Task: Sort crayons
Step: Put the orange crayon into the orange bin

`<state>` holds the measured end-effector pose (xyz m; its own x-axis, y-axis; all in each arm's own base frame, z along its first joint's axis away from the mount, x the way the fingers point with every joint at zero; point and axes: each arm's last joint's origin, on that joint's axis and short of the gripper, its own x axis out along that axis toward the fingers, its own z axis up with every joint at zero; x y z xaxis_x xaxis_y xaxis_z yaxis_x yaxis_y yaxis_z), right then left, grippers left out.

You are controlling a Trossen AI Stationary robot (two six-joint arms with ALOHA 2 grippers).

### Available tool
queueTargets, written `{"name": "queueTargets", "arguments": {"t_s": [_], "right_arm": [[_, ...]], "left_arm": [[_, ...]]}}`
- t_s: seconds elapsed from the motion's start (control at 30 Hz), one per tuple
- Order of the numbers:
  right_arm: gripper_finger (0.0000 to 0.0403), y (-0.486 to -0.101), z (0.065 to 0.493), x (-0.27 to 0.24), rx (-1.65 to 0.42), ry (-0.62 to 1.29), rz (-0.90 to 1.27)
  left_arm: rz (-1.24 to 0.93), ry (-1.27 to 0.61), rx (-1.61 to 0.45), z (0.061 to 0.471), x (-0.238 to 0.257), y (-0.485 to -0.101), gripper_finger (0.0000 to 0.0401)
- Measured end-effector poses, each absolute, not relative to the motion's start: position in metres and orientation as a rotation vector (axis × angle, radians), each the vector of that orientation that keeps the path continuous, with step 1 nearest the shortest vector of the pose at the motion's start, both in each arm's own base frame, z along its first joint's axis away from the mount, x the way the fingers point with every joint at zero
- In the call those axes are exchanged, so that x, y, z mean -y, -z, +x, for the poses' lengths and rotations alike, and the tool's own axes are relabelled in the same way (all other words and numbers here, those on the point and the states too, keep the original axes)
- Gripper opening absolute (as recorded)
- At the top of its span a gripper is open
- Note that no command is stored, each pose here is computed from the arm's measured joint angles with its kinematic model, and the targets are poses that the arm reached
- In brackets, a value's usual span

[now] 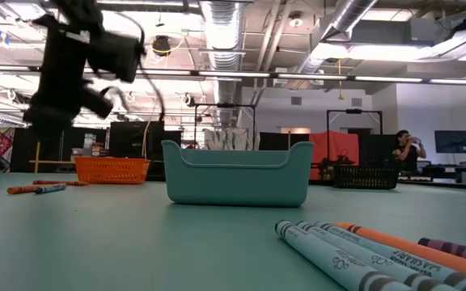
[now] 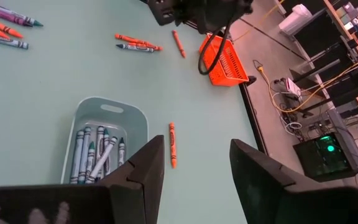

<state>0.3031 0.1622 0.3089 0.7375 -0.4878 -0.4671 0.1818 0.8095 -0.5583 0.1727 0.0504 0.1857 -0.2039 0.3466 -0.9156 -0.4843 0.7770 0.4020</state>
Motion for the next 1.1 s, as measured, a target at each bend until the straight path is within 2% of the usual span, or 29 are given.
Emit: {"name": "queueTargets", "arguments": {"t_s": [0.1,0.2,0.27,0.47,0.7,1.1], "right_arm": [[0.0182,-0.309,0.303,-0.162,-0.641,0.386,-0.508],[0.0182,-0.309,0.304,-0.162,-0.638,0.386,-0.505],[0.0182,-0.309,0.304,-0.162,-0.638,0.386,-0.504],[0.0182,-0.31,0.304,-0.163,-0.629,0.386,-0.496],[0.0182,-0.312,0.306,-0.164,-0.603,0.386,-0.472],[0.0182,-0.312,0.306,-0.164,-0.6,0.386,-0.469]], "left_arm": [[-0.19,-0.791,-1.64,0.166,-0.064,-0.179,0.011],[-0.254,-0.866,-1.58,0.167,-0.08,-0.181,0.0129],[-0.312,-0.833,-1.549,0.168,-0.09,-0.179,0.0136],[-0.433,-0.759,-1.504,0.163,-0.108,-0.178,0.0134],[-0.471,-0.674,-1.477,0.162,-0.115,-0.177,0.0133],[-0.49,-0.53,-1.722,0.179,-0.113,-0.132,0.0132]]}}
